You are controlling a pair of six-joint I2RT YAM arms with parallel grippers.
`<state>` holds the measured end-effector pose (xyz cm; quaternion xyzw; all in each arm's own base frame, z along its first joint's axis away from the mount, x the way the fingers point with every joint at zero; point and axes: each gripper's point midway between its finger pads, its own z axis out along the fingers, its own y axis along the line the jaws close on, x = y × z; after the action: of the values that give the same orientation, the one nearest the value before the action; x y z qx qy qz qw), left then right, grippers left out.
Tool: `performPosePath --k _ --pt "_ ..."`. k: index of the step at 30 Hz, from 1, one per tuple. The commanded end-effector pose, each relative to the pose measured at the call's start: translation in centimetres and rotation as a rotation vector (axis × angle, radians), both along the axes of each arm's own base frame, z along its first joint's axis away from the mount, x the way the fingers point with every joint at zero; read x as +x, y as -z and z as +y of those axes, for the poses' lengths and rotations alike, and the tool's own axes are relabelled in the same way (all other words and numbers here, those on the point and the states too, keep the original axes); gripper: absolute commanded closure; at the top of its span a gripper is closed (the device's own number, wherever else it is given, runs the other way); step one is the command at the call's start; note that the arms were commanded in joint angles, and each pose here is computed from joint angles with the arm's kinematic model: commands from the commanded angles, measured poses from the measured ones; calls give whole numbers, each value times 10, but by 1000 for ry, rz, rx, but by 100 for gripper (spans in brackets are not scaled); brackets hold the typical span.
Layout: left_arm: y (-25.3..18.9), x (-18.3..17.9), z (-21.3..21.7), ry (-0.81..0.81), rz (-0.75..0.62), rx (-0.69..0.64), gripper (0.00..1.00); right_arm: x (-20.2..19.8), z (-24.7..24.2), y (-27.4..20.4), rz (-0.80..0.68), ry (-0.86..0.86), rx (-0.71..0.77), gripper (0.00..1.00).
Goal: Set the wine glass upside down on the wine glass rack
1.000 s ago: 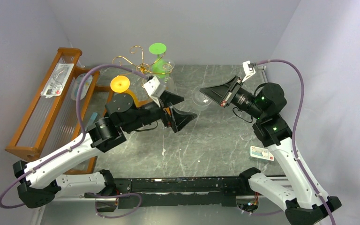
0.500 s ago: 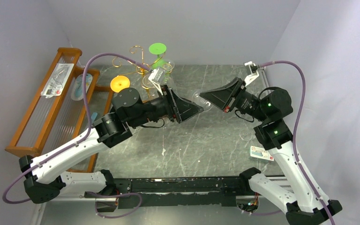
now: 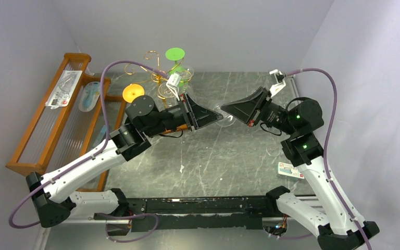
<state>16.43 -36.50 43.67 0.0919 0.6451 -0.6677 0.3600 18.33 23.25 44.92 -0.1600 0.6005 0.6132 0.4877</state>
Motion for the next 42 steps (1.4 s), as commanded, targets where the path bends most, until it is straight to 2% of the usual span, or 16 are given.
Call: performPosePath --k 1,3,5,6,9,11,17,20,24,31,36,42 --pt "-13 -3 4 54 -1 -61 86 -12 -2 -12 -80 -21 16 100" --pt "-11 -1 3 63 1 -59 95 -10 -2 -11 -73 -13 10 100" --pt "-11 0 3 66 -7 -57 95 -10 -3 -11 -71 -8 5 100" --pt "-12 1 3 65 -12 -54 95 -10 -3 -12 -71 -2 4 95" --pt "-14 4 4 55 -25 -42 95 -4 -8 -15 -74 51 2 62" --pt "-20 7 6 52 -38 -41 95 1 -14 -18 -97 119 2 47" --pt "-66 17 15 57 -117 -90 95 13 -63 -41 -199 455 66 20" --pt "-91 22 23 55 -165 -119 95 10 -98 -59 -249 639 112 12" --pt "-123 35 38 13 -230 -151 95 5 -125 -68 -261 768 129 11" --pt "-165 101 79 -212 -303 -169 95 10 -118 -57 -235 746 98 12" --pt "-164 163 129 -333 -258 -200 95 11 -115 -53 -234 730 78 13" --pt "-135 226 207 -494 -181 -217 95 12 -112 -50 -232 721 62 13"
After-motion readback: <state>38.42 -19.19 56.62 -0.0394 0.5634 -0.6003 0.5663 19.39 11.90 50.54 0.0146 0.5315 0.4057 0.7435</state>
